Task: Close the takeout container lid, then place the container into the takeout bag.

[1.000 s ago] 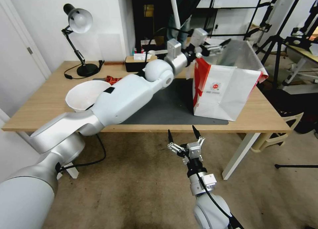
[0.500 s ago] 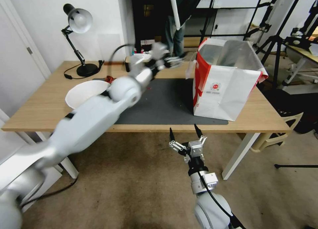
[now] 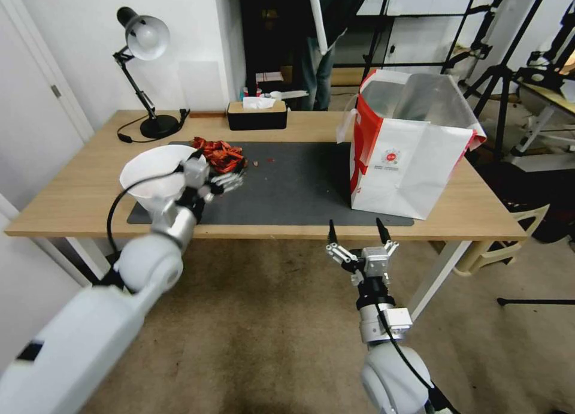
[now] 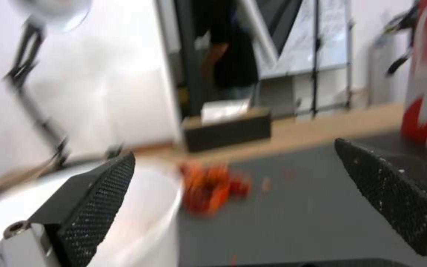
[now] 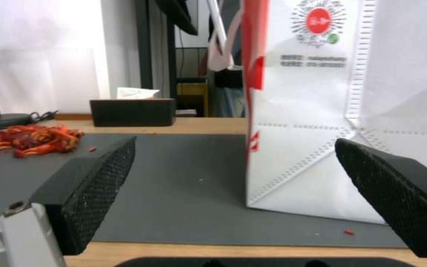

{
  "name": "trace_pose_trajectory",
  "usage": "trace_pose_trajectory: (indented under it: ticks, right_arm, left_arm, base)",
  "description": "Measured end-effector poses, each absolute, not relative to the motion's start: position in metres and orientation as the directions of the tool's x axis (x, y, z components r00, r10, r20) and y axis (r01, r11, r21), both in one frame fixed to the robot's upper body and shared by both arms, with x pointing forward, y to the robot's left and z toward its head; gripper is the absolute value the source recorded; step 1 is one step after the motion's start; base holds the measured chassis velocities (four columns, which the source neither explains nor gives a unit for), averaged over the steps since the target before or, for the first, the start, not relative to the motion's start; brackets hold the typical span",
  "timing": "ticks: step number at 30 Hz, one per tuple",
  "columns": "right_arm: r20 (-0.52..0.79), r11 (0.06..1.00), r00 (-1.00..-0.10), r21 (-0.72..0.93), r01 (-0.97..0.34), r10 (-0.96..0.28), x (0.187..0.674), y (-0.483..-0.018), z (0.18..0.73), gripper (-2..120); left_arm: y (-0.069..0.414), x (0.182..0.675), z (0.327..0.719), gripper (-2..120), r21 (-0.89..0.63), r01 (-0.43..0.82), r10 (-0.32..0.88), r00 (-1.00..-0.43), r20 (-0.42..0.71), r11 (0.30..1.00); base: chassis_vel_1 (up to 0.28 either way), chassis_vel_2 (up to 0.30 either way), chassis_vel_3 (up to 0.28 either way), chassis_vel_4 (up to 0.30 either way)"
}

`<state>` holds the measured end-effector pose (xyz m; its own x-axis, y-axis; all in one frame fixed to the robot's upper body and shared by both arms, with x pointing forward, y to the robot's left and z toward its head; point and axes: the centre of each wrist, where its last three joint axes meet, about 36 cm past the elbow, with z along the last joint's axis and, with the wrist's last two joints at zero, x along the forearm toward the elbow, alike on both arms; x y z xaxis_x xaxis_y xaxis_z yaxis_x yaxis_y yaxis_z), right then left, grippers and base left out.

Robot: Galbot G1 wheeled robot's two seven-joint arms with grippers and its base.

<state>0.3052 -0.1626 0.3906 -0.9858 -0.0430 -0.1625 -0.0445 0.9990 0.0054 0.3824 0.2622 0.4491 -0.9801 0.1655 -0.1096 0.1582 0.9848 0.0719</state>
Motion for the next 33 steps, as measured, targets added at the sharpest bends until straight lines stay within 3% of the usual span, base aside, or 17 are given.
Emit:
trace_pose_trajectory:
  ticks: [12, 23, 33]
  right_arm:
    - [-0.156, 0.998, -0.987, 0.043, -0.038, -0.031, 0.302, -0.178, 0.387, 100]
    - [-0.124, 0.998, -0.992, 0.060, -0.035, -0.027, 0.294, -0.178, 0.380, 100]
    - [-0.120, 0.998, -0.992, 0.059, -0.036, -0.028, 0.293, -0.178, 0.379, 100]
  left_arm:
    - [0.240, 0.286, 0.417, 100, -0.004, -0.011, -0.012, -0.997, -0.078, 1.000]
    - [0.226, 0.278, 0.383, 100, -0.039, -0.021, -0.022, -0.999, -0.026, 0.999]
    - [0.226, 0.280, 0.382, 100, -0.043, -0.014, -0.015, -1.000, -0.026, 0.999]
  base:
    - [0.000, 0.000, 0.000, 0.000]
    - [0.000, 0.000, 0.000, 0.000]
    - [0.000, 0.000, 0.000, 0.000]
